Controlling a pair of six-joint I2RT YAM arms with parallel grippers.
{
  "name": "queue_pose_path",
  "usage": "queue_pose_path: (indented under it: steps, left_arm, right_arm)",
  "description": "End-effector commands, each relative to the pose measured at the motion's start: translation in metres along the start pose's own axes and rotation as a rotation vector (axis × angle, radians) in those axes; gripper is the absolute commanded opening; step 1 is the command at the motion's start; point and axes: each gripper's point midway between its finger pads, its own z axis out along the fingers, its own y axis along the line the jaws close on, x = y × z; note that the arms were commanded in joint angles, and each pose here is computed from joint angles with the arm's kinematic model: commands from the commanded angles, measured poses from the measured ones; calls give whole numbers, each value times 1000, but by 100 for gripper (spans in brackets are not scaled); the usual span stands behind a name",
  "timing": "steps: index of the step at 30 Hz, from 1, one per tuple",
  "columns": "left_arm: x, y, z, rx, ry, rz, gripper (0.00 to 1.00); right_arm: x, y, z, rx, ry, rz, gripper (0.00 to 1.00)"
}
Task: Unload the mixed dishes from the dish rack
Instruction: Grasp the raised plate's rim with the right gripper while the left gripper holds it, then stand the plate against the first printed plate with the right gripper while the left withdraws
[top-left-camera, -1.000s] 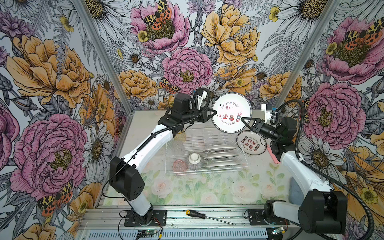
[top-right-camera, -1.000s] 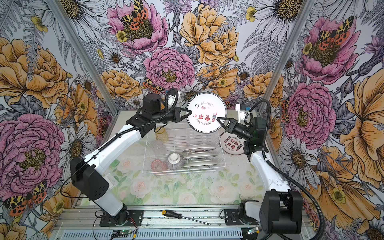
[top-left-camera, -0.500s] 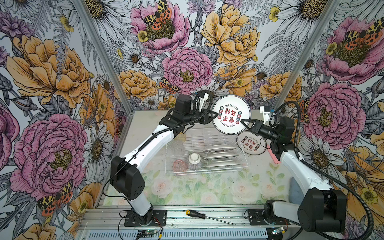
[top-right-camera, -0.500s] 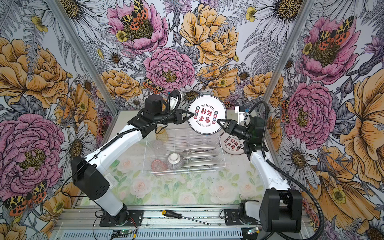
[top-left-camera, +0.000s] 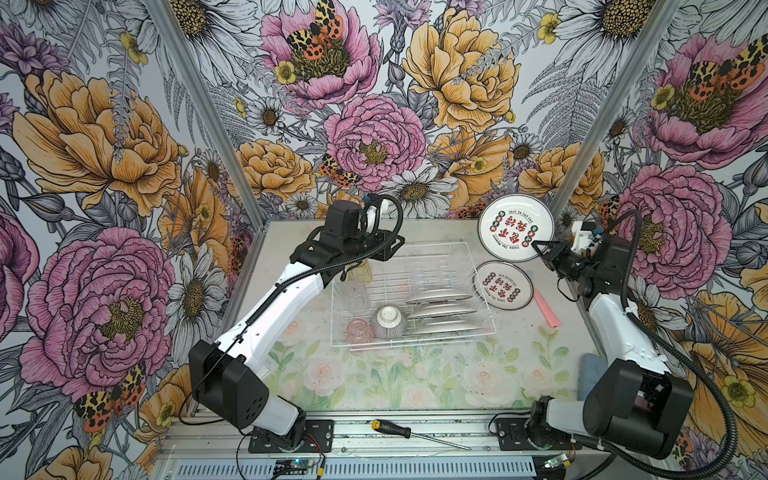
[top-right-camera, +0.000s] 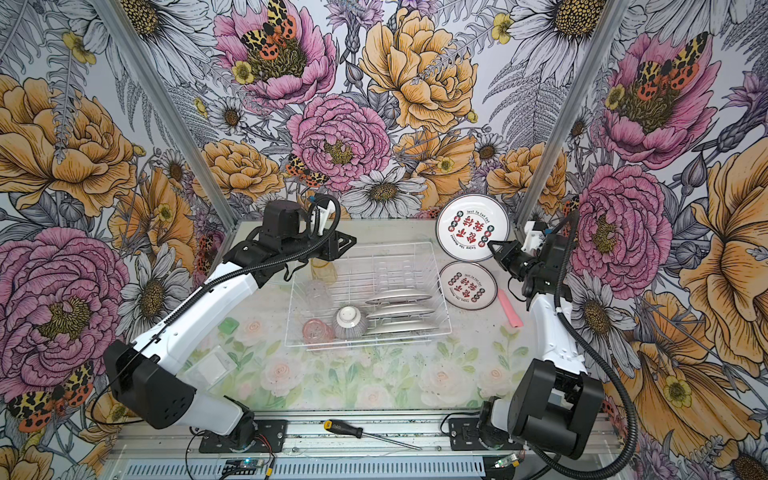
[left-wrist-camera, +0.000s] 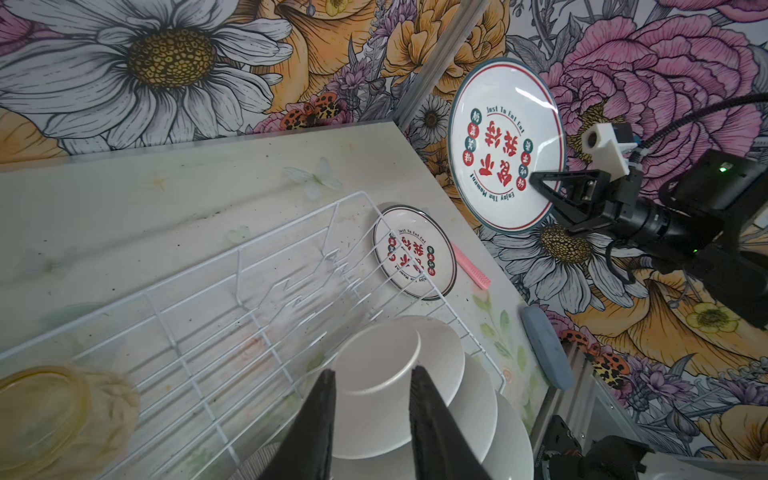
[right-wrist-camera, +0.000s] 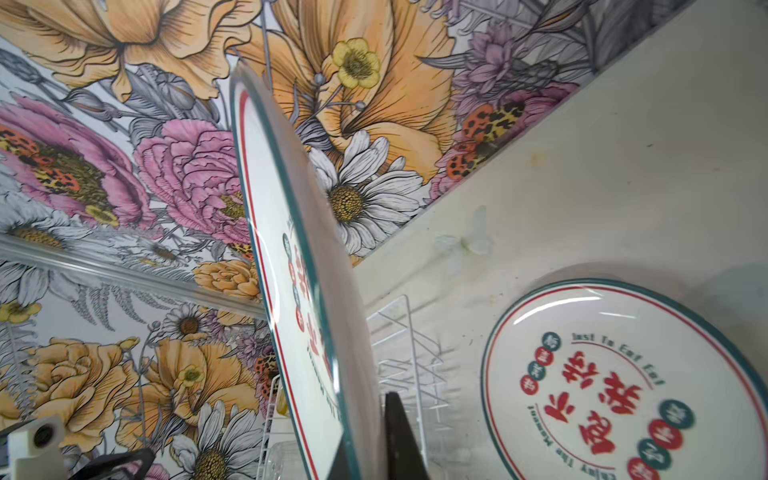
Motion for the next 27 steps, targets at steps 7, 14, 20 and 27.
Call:
queue_pose_path:
  steps: [7, 14, 20, 27]
  left_arm:
    - [6, 24, -18, -111, 23, 29, 34]
    - [3, 23, -10, -98, 30, 19, 34]
    - [-3, 22, -9, -95, 21, 21, 34]
    - [-8, 23, -6, -83, 19, 20, 34]
  right_arm:
    - [36, -96, 13, 220, 86, 82, 0]
    - [60, -120, 25, 223, 169, 143, 0]
    - [75, -136, 32, 243, 213, 177, 0]
    - [87, -151, 37, 263, 248, 201, 0]
